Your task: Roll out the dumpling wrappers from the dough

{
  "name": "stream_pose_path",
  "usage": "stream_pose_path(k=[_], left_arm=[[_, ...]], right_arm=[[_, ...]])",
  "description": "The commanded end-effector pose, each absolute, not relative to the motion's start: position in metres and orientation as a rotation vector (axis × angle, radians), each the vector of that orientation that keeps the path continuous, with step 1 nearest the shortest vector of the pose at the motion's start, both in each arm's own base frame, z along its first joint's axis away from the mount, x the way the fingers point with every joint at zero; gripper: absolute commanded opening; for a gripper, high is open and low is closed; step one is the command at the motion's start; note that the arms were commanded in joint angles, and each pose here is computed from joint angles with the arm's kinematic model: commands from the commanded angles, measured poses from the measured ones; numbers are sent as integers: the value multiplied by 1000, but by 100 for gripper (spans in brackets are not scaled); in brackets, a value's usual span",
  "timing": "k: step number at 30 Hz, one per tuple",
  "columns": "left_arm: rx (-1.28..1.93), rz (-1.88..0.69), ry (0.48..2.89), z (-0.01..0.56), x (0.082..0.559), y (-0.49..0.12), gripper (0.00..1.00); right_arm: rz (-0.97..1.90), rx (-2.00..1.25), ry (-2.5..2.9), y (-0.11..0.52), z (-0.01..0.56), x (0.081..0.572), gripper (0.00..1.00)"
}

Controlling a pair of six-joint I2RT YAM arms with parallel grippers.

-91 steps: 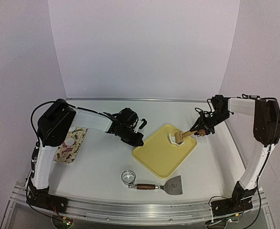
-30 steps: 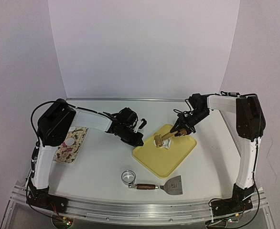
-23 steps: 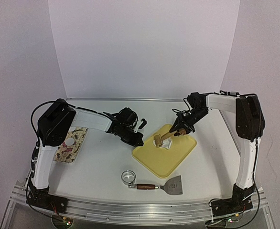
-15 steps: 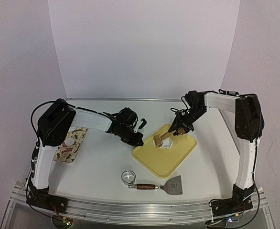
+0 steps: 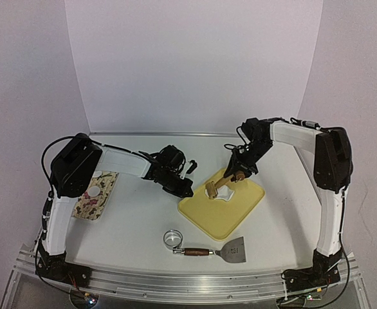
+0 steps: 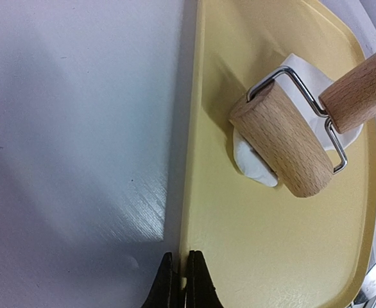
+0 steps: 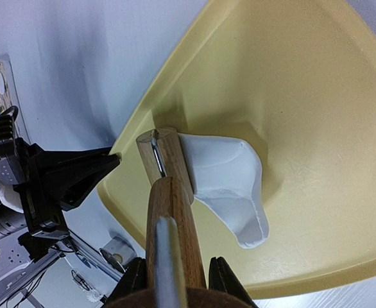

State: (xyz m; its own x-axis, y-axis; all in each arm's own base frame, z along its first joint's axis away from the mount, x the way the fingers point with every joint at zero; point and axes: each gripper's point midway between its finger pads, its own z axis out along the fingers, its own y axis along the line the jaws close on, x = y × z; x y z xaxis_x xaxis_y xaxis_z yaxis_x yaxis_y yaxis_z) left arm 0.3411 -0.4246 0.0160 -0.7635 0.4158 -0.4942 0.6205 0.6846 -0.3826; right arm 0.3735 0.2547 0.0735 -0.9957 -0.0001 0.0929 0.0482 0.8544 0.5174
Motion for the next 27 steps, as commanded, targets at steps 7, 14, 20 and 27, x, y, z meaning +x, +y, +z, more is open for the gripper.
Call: stream_pose_path(k=[7,14,20,27], left_arm=[[601,-416,2902,-81,302,-353,0],[536,-343,2939,-88,301,-338,0],[488,-298,2941,-87,306,-327,0],[458,-257,2949,-87,308,-320,0]], right_arm=[[85,-148,-2882,156,9,296,0],[178,-191,-2824,135,3,271,0],[211,-230,-2815,117,7,266,0],[243,-290,-2787,90,11,255,0]])
